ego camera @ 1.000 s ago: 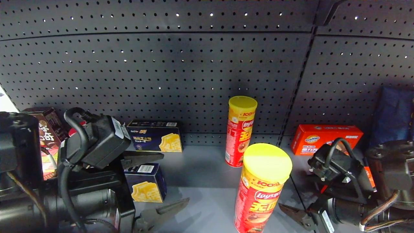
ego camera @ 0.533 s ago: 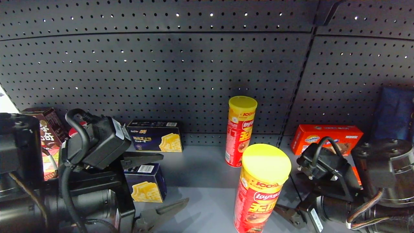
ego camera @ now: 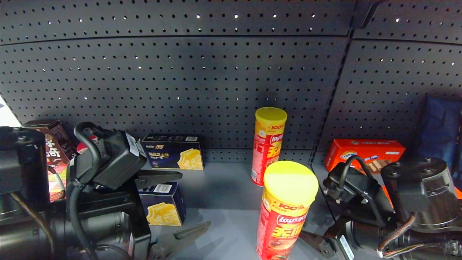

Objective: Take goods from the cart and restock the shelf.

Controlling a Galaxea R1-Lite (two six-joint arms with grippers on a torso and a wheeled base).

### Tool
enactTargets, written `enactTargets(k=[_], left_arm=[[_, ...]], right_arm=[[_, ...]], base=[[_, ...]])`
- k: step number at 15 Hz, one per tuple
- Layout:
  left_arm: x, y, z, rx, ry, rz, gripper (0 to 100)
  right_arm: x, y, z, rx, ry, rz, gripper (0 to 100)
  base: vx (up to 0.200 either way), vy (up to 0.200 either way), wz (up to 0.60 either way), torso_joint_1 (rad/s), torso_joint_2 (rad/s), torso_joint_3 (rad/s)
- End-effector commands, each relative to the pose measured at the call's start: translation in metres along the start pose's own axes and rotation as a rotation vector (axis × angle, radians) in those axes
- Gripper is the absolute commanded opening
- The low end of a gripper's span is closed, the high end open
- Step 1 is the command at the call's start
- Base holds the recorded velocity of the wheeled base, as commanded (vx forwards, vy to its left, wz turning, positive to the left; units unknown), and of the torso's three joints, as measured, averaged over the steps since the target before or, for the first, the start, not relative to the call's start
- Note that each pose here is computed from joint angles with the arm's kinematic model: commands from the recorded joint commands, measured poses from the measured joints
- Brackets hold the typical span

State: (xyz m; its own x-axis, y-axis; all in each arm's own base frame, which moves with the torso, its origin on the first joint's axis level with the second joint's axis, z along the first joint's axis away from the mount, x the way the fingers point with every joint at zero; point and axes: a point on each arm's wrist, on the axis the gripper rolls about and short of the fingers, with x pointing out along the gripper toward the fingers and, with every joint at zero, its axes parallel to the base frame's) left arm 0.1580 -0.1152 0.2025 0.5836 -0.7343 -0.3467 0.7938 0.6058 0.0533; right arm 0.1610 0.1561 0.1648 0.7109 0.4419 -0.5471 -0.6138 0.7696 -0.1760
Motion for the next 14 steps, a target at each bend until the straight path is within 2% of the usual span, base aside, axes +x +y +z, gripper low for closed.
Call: enactTargets(k=[1,8,11,14], left_arm=[[0.0,0.001,0.0,-0.002,0.002,0.004,100],[-0.001,0.002,-0.003,-0.005,0.01,0.009,100],[-0.001,0.001,-0.01,-0.012,0.03,0.007,100],[-0.001,0.0,-0.016,-0.017,0.047,0.005,100]], right_arm=[[0.001,0.002,0.0,-0.005,0.002,0.009,100],[0.005,0.008,0.001,-0.018,-0.001,0.029,100],[-0.021,-0.003,-0.001,0.01,-0.07,0.002,100],[-0.043,-0.014,-0.015,0.039,-0.099,-0.044,100]], base=[[0.0,0.0,0.0,0.0,0.0,0.0],[0.0,0.0,0.0,0.0,0.0,0.0],[0.0,0.0,0.0,0.0,0.0,0.0],[0.0,0.0,0.0,0.0,0.0,0.0]])
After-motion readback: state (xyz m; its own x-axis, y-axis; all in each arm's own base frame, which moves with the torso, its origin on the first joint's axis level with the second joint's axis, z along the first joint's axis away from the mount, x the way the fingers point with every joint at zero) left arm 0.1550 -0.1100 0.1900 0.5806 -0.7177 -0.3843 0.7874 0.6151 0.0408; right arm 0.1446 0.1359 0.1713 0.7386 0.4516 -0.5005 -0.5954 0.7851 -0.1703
